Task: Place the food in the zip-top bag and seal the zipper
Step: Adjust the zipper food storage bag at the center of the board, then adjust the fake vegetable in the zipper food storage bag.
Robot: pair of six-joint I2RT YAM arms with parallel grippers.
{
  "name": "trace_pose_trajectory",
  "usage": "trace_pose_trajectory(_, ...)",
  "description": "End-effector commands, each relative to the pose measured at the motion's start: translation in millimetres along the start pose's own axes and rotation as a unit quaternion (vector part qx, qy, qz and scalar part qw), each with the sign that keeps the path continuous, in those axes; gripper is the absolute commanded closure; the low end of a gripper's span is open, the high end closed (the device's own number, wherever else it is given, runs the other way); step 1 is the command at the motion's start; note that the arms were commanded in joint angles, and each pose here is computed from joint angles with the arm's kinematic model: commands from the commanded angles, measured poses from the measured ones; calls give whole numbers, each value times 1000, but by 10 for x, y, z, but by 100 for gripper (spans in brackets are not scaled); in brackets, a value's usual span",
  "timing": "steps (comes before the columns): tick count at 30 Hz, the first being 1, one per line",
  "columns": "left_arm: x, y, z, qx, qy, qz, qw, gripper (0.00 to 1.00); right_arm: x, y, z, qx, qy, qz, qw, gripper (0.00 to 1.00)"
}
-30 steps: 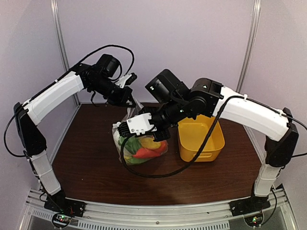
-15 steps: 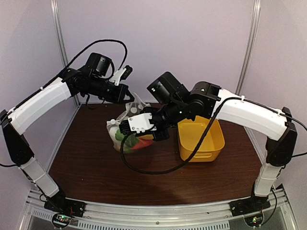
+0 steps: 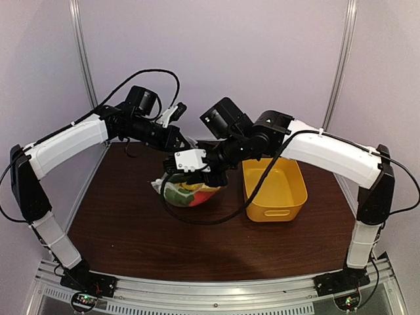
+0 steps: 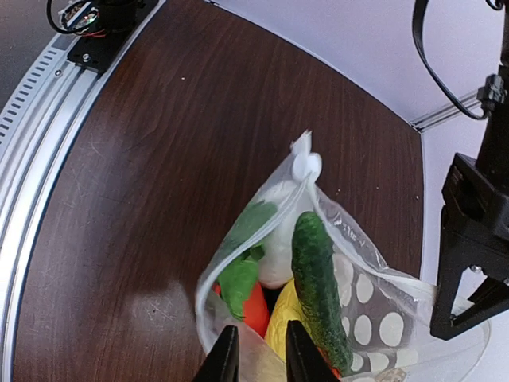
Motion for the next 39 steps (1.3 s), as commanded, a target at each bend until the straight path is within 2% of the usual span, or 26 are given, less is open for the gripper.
trace_pose_trajectory(1,118,339,42,62,-51,-4,997,100,46,187,-101,43,-12,-8,999,75)
trace_pose_trajectory(3,30,140,-6,-52,-3,9,999,100,34,193,-66,43,-8,-9,999,73)
trace_pose_trajectory(4,-3,58,-25,-59,3,3,998,100,30,190,-29,42,-8,-10,999,69)
trace_pose_trajectory(6,-51,99,-74,-9,-7,-15,1000,100,2,140,47,31,-12,-14,999,65)
trace_pose_trajectory(8,-83,237,-99,9,-5,-4,1000,100,-80,44,82,2,2,-12,1000,64)
trace_pose_trajectory(11,-158,234,-163,-21,20,12,1000,100,-228,-42,24,-28,43,15,999,63)
trace_pose_trajectory(16,-127,0,-93,-79,35,45,995,100,-418,-19,-246,-10,94,68,993,62)
trace_pose_trajectory(18,-127,-156,3,-105,50,62,991,100,-381,-1,-263,4,100,75,992,62)
trace_pose_trajectory(22,-247,-327,153,-102,70,98,987,100,-161,140,-167,13,90,107,990,62)
trace_pose_trajectory(26,-380,-251,91,-94,87,99,987,100,-148,314,-236,14,109,145,983,62)
trace_pose_trajectory(31,-691,-49,-253,-106,148,106,978,100,-346,426,-466,41,142,147,978,62)
trace_pose_trajectory(39,-771,22,-309,-100,154,98,978,100,-526,512,-680,60,152,134,977,62)
Point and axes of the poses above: each gripper's point midway between its finger pads, its own z axis back along the fingers, its own y axis along the line the jaws close on, x = y × z, the point moved 2 cm from there along z, back along the fingers, and after that the axes turned 9 degrees about z, right-handed, at the moved point
